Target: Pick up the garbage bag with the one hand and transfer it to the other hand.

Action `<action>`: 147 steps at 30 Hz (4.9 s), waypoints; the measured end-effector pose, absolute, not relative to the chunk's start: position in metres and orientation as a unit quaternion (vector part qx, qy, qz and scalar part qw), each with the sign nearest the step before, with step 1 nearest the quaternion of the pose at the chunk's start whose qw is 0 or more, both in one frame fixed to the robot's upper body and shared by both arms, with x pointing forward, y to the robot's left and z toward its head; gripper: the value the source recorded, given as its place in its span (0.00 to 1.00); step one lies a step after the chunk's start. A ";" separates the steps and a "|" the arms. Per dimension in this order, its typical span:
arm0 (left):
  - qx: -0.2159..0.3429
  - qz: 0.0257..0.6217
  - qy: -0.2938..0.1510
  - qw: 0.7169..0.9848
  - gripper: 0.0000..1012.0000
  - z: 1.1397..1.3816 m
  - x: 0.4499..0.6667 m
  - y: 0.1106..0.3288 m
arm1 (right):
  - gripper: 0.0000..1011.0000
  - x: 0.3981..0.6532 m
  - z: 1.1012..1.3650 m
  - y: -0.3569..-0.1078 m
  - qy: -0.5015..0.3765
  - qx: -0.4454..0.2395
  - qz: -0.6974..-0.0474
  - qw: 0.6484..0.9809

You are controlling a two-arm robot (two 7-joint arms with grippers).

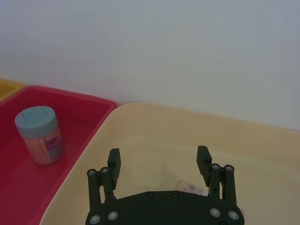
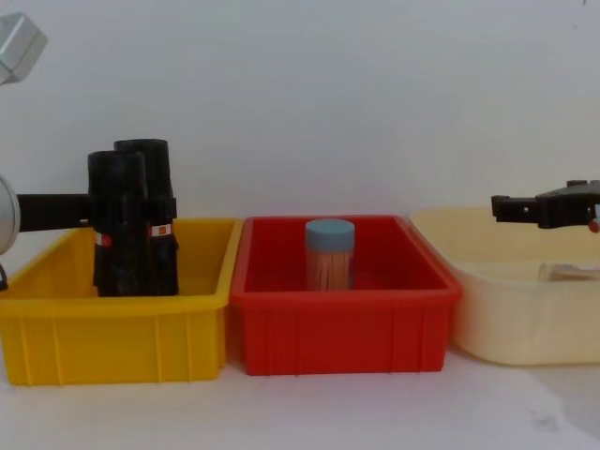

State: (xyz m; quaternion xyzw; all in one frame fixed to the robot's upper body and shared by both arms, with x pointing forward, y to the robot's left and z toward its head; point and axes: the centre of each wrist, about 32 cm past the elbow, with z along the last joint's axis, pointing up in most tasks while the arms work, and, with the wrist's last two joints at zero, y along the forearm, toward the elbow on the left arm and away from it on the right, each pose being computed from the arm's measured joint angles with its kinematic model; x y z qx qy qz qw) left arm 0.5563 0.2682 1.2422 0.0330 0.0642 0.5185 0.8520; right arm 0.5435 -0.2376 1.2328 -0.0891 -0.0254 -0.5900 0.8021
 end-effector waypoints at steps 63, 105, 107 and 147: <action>-0.053 0.386 0.025 0.920 0.37 1.305 0.600 0.219 | 0.99 0.543 1.233 -0.238 -0.025 -0.089 -0.590 0.802; -0.057 0.329 0.017 0.943 0.37 1.301 0.633 0.180 | 0.99 0.542 1.251 -0.220 -0.035 -0.056 -0.485 0.872; -0.056 0.329 0.017 0.943 0.37 1.301 0.634 0.180 | 0.99 0.543 1.253 -0.215 -0.037 -0.051 -0.469 0.881; -0.057 0.327 0.016 0.943 0.37 1.301 0.635 0.179 | 0.99 0.614 1.252 -0.147 -0.035 -0.031 -0.385 0.922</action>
